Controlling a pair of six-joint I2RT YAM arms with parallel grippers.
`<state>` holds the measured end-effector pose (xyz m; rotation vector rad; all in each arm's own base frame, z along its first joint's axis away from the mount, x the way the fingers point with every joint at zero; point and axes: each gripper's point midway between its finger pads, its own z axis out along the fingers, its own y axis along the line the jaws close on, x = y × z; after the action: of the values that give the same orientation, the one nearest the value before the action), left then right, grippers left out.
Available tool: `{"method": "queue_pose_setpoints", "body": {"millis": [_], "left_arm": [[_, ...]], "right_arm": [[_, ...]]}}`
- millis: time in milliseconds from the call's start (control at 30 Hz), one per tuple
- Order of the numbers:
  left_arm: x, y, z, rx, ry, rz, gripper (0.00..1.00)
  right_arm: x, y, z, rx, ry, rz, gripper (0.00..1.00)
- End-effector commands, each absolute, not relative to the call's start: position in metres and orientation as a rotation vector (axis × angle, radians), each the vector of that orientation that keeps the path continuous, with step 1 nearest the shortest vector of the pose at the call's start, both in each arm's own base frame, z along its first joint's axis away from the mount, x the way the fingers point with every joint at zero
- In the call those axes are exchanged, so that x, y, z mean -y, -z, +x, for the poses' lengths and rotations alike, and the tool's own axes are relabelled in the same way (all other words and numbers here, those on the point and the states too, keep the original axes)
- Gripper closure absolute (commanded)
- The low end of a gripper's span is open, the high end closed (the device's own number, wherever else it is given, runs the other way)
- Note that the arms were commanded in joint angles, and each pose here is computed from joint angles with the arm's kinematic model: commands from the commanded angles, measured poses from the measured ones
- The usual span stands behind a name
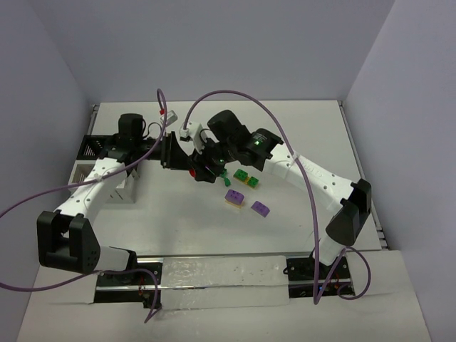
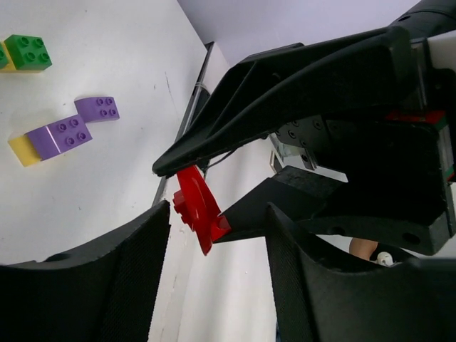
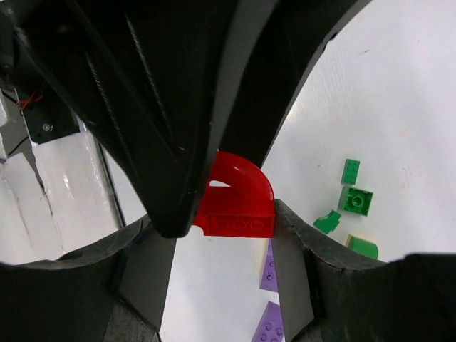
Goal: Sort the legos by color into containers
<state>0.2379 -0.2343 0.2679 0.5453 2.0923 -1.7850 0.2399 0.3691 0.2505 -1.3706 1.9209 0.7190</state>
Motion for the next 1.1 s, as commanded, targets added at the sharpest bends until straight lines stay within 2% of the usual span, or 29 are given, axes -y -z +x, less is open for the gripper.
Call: {"method": "queue_pose_setpoints", "body": {"millis": [0,100,167,233,267,300,367,433,500,533,800,933,1000,1067], "left_arm": [[0.237,-0.276,0.232,-2.042,1.806,0.602,0.43],[0.237,-0.276,0.234,-2.043,1.802,0.602,0.51],[0.238,-0.276,0.234,-2.044,1.796,0.608,0.64],[0.237,-0.276,0.233,-2.042,1.794,0.607,0.72],[0.237,-0.276,0.233,-2.04,1.795,0.61,0.81],[0.237,-0.276,0.232,-2.039,1.796,0.611,0.87],[0.235,-0.277,0.233,-2.033,1.776,0.61,0.99],[0.231,-0.278,0.234,-2.029,1.746,0.606,1.0],[0.225,-0.28,0.239,-2.025,1.702,0.588,1.0],[0.22,-0.282,0.245,-2.021,1.66,0.575,1.0],[0.16,-0.276,0.316,-2.14,1.071,0.458,1.0],[0.106,-0.277,0.337,-2.176,0.762,0.315,1.0],[0.058,-0.276,0.346,-2.189,0.524,0.178,1.0],[0.033,-0.277,0.344,-2.209,0.418,0.114,1.0]], "right_arm": [[-0.38,-0.275,0.242,-1.839,-0.717,-1.369,0.66],[-0.383,-0.277,0.239,-1.834,-0.724,-1.378,0.66],[-0.383,-0.278,0.239,-1.83,-0.72,-1.374,0.66],[-0.383,-0.279,0.239,-1.829,-0.719,-1.372,0.64],[-0.383,-0.278,0.239,-1.832,-0.717,-1.372,0.62],[-0.383,-0.278,0.239,-1.835,-0.711,-1.371,0.6],[-0.381,-0.277,0.24,-1.843,-0.703,-1.366,0.42],[-0.38,-0.277,0.24,-1.852,-0.697,-1.355,0.26],[-0.377,-0.277,0.243,-1.868,-0.683,-1.331,0.05],[-0.375,-0.278,0.244,-1.875,-0.684,-1.318,0.01],[-0.343,-0.304,0.264,-1.905,-0.782,-1.215,0.0],[-0.312,-0.304,0.285,-1.955,-0.763,-1.143,0.0],[-0.295,-0.291,0.293,-2.016,-0.759,-1.106,0.0],[-0.278,-0.28,0.305,-2.065,-0.734,-1.058,0.0]]}}
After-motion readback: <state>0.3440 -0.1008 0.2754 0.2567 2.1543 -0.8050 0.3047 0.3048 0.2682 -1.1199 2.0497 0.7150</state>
